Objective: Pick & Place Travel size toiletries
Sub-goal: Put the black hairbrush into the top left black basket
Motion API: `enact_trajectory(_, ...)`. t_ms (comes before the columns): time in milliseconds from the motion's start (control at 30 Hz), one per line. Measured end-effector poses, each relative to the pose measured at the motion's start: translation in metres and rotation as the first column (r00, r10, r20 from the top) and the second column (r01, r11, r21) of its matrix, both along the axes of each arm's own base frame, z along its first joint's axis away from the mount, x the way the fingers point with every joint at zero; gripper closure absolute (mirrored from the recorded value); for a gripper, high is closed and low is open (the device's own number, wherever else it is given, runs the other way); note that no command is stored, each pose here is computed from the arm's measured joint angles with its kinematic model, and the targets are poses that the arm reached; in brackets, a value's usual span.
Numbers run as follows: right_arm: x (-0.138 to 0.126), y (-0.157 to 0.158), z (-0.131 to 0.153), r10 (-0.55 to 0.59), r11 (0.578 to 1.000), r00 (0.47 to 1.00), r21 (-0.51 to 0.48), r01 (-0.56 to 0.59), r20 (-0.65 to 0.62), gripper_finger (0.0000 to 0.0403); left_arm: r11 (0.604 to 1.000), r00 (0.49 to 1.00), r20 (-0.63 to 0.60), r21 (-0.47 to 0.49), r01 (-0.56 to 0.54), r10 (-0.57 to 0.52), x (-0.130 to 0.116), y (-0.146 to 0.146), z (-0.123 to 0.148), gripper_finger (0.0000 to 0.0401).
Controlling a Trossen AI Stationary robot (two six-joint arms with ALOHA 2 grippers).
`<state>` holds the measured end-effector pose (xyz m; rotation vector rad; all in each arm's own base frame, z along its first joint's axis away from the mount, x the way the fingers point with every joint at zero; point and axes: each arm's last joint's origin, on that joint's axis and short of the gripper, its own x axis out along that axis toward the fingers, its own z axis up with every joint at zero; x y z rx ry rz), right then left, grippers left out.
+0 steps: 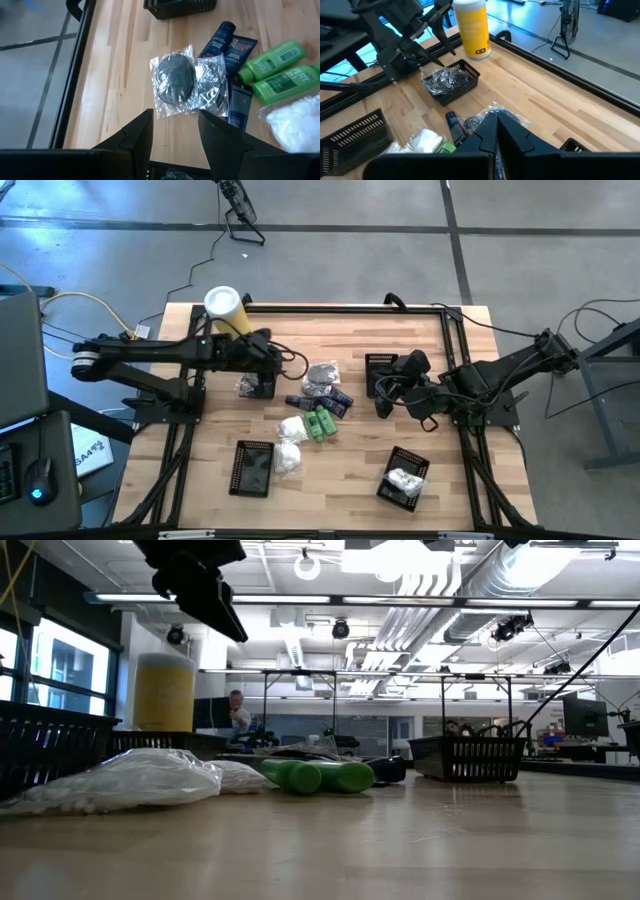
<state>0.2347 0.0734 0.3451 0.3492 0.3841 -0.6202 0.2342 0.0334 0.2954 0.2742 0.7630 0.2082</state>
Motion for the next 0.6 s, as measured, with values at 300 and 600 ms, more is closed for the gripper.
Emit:
enact_trajectory(300, 0.000, 0.001, -0.001, 0.031, 1.000, 0.999, 0.001, -0.031, -0.019, 0.0398, 0.999, 1.000, -0.012, 0.024, 0.022, -0.021, 0.014, 0.002, -0.009, 0.0249)
enact_trajectory(600, 0.000, 0.002, -0.002, 0.115, 0.993, 0.991, 0.012, -0.114, -0.068, 0.0398, 1.000, 1.000, 0.017, 0.026, 0.016, -0.016, 0.038, 0.005, -0.022, 0.0249)
